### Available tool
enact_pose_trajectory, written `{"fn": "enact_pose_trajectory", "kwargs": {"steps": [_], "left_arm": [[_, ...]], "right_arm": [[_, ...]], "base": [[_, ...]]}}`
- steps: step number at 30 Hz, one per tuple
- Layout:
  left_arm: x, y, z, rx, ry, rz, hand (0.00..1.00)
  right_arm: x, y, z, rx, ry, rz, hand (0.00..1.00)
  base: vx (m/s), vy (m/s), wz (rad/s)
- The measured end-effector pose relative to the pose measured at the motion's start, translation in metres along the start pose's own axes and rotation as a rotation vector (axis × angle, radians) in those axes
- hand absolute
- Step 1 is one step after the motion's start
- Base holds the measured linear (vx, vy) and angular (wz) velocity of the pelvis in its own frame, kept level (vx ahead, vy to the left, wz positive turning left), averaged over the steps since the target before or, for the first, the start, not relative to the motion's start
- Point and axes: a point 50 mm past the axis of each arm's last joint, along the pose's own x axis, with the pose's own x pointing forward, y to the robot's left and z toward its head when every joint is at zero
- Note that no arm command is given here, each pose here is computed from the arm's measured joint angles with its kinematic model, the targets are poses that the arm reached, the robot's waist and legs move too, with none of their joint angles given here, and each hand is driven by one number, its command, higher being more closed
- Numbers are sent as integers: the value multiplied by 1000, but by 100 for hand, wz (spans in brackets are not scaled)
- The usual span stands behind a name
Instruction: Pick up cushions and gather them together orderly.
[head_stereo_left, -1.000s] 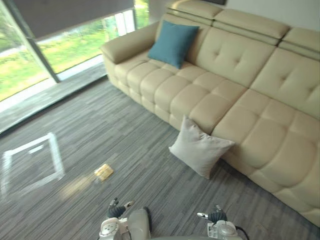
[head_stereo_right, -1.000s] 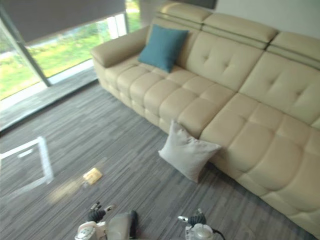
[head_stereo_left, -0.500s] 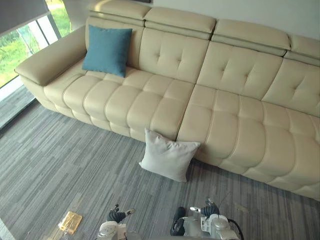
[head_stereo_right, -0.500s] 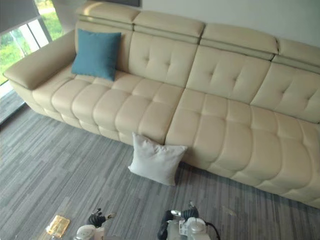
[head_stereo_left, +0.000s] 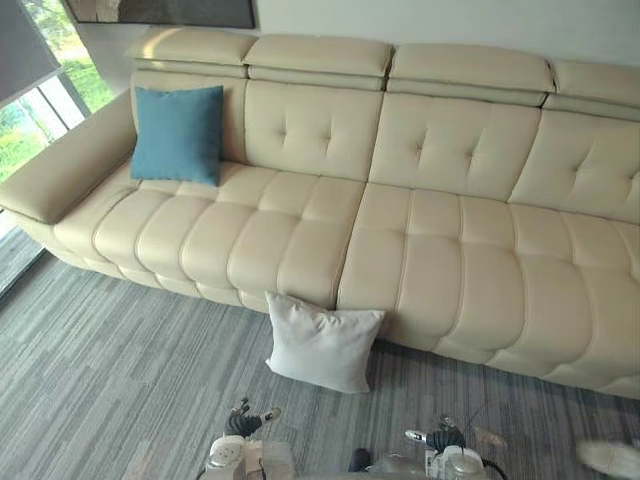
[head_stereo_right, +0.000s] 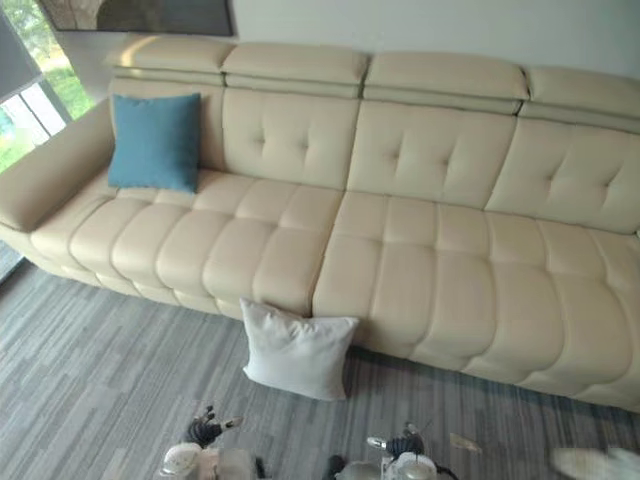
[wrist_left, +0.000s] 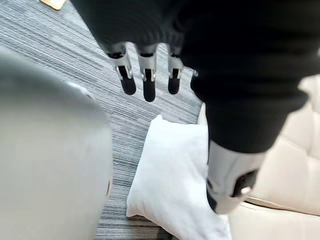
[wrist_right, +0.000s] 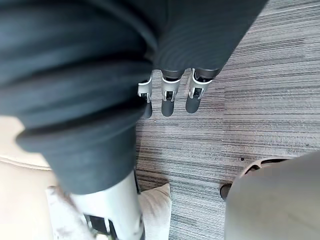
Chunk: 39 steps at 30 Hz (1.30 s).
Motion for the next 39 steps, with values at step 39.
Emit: {"fn": "enact_pose_trajectory", "kwargs": {"steps": [39], "left_arm": [[7,15,186,-249,-515,124,0]], "right_arm": [[-9,31,179,239,-498,2,0]], "base": [[-48,26,0]]}}
